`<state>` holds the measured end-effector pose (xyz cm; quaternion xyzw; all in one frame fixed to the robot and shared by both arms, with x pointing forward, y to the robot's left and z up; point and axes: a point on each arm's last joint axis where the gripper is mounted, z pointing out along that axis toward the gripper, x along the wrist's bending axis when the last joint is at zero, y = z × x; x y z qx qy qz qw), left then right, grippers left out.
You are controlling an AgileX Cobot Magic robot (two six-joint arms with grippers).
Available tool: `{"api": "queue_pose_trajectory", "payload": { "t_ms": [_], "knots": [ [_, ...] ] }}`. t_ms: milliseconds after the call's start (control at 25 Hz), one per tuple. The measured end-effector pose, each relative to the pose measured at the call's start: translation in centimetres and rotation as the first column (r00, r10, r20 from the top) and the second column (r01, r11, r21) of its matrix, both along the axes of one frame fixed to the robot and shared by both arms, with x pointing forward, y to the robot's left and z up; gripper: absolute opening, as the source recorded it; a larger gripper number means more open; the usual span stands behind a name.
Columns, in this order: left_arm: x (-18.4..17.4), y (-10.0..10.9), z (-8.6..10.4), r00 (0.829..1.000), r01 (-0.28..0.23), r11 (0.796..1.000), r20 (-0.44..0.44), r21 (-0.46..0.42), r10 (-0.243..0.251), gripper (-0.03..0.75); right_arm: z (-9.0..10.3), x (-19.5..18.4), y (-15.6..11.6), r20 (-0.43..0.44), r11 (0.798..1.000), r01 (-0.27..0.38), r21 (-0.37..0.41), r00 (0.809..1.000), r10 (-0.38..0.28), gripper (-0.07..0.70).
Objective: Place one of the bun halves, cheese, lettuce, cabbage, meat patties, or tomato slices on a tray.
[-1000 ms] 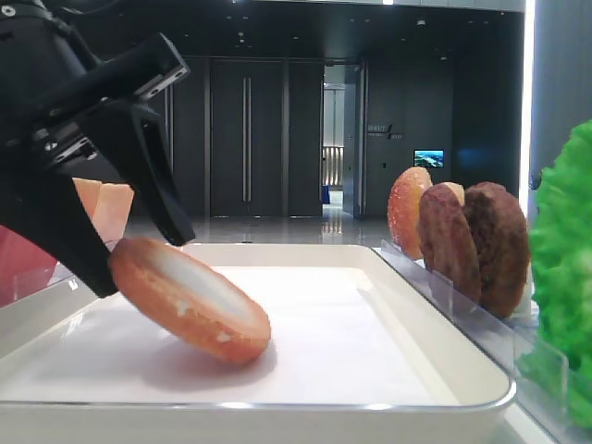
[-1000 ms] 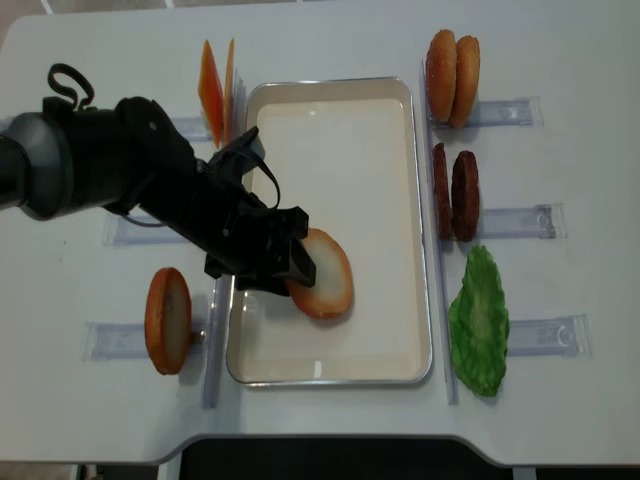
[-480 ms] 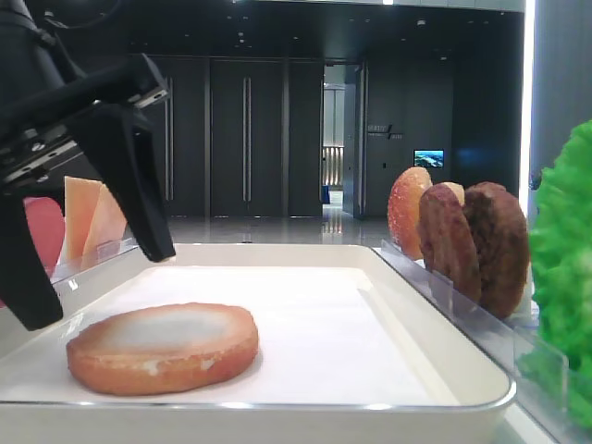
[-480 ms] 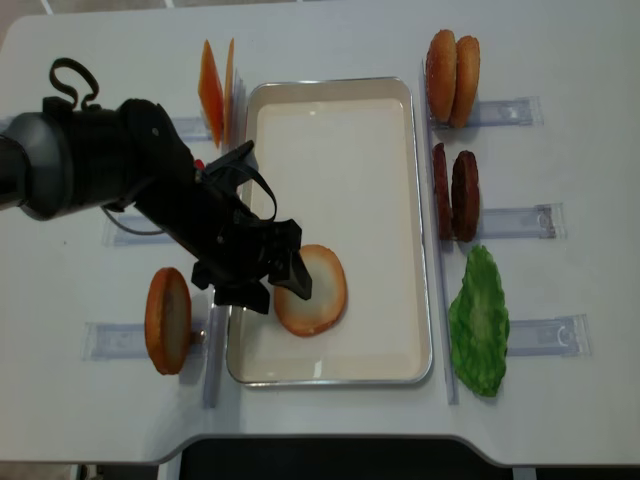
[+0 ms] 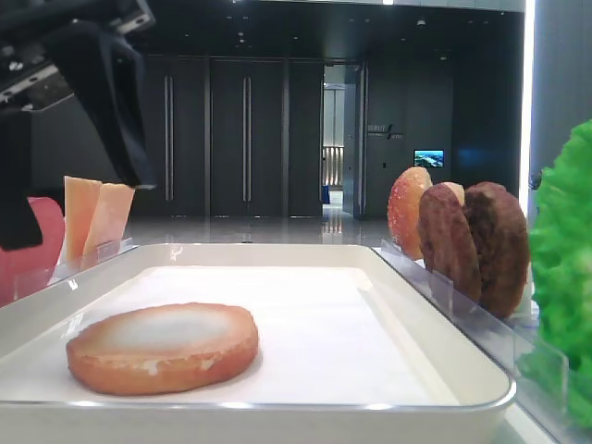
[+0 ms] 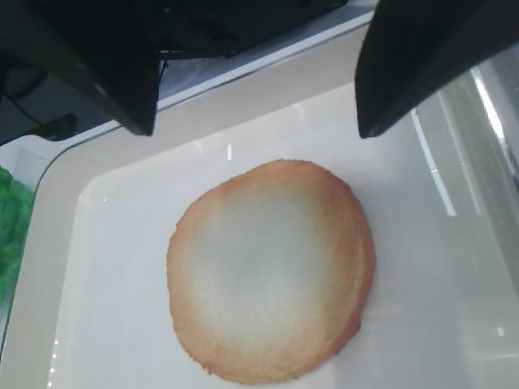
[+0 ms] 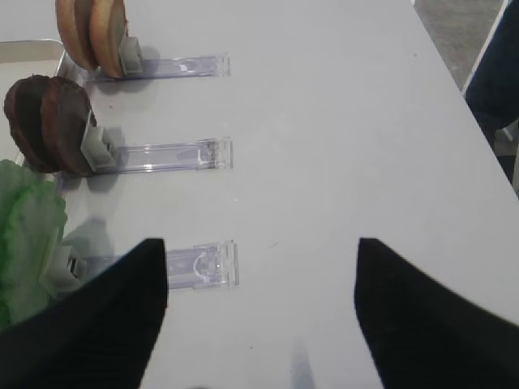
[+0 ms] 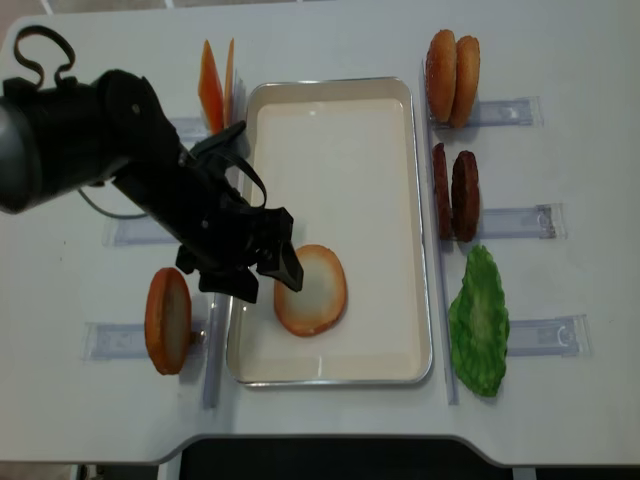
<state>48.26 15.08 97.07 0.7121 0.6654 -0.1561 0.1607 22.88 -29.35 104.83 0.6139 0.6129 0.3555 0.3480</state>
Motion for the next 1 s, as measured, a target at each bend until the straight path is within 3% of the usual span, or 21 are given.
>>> {"api": "queue_pose_trajectory", "payload": {
  "t_ms": [360,520,800,1000],
  "knots": [
    [-0.8,1.7,6.0,0.998,0.057,0.984,-0.012,0.169,-0.056,0.576,0.0,0.0,0.0,0.000,1.000,0.000,0.000,1.000,0.000,0.468],
    [-1.2,2.6,7.9,0.998,0.038,0.973,0.035,0.226,-0.048,0.576,0.0,0.0,0.0,0.000,1.000,0.000,0.000,1.000,0.000,0.468],
    [-1.8,3.3,9.3,0.995,0.014,0.968,0.092,0.250,-0.038,0.576,0.0,0.0,0.0,0.000,1.000,0.000,0.000,1.000,0.000,0.468],
    [-1.6,4.9,9.9,0.988,0.000,0.947,0.149,0.320,-0.051,0.576,0.0,0.0,0.0,0.000,1.000,0.000,0.000,1.000,0.000,0.468]
  ]
}}
